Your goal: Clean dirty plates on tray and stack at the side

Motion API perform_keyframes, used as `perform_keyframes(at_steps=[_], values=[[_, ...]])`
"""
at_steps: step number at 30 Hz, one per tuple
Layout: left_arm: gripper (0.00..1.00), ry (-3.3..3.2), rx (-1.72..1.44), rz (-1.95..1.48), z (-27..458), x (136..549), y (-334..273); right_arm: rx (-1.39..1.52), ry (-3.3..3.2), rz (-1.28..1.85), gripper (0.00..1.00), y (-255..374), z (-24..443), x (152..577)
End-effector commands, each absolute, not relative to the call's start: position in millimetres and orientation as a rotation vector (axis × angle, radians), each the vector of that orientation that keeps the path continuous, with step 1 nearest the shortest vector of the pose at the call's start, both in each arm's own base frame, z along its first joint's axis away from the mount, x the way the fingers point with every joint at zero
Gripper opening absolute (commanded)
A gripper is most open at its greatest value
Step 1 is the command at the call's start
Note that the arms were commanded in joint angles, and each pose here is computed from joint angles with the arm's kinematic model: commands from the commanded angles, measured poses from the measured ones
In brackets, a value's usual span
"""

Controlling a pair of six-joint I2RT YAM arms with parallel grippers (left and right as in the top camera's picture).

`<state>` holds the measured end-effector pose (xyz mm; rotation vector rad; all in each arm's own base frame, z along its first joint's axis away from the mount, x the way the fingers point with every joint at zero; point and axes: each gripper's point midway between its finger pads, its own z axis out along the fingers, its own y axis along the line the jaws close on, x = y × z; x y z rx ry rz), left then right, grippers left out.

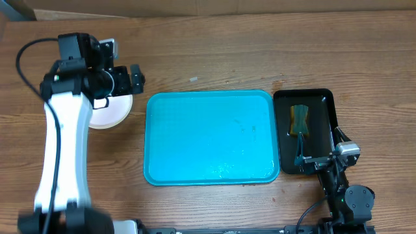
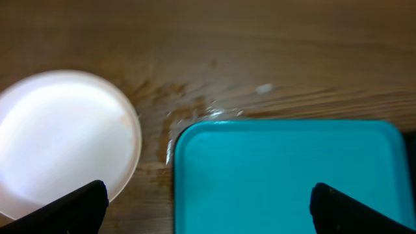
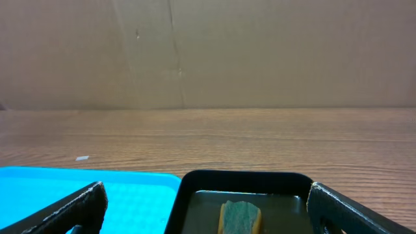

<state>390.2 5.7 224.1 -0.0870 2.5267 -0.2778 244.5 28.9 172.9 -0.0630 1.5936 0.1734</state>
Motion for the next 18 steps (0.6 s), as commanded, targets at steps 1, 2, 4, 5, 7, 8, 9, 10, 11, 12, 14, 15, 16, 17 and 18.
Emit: perform_keyframes(at_steps=[1,2,4,5,7,8,9,10,11,12,14,15,16,17,18], values=[[1.00,2.374,0.009,-0.257,281,368,-9,-0.069,1.588,0.173,1.00,29,171,244],[1.00,2.339,0.018,-0.252,293,362,-10,-0.069,1.588,0.173,1.00,29,171,244],[1.00,2.283,0.026,-0.242,312,351,-11,-0.069,1.588,0.173,1.00,29,171,244],[1.00,2.258,0.031,-0.238,320,344,-12,-0.069,1.588,0.173,1.00,29,171,244],[1.00,2.219,0.037,-0.231,331,331,-13,-0.069,1.588,0.173,1.00,29,171,244],[1.00,2.205,0.039,-0.229,333,324,-14,-0.069,1.588,0.173,1.00,29,171,244],[1.00,2.195,0.041,-0.227,334,317,-14,-0.069,1.588,0.173,1.00,29,171,244],[1.00,2.189,0.042,-0.226,332,309,-15,-0.069,1.588,0.173,1.00,29,171,244],[1.00,2.189,0.042,-0.226,328,300,-16,-0.069,1.588,0.173,1.00,29,171,244],[1.00,2.194,0.041,-0.226,321,293,-16,-0.069,1.588,0.173,1.00,29,171,244],[1.00,2.195,0.043,-0.200,308,280,-14,-0.069,1.588,0.173,1.00,29,171,244],[1.00,2.190,0.031,-0.172,303,275,-11,-0.069,1.588,0.173,1.00,29,171,244],[1.00,2.189,0.022,-0.153,295,269,-9,-0.069,1.588,0.173,1.00,29,171,244],[1.00,2.183,0.016,-0.139,287,263,-7,-0.069,1.588,0.173,1.00,29,171,244],[1.00,2.169,0.013,-0.128,280,258,-6,-0.069,1.588,0.173,1.00,29,171,244]])
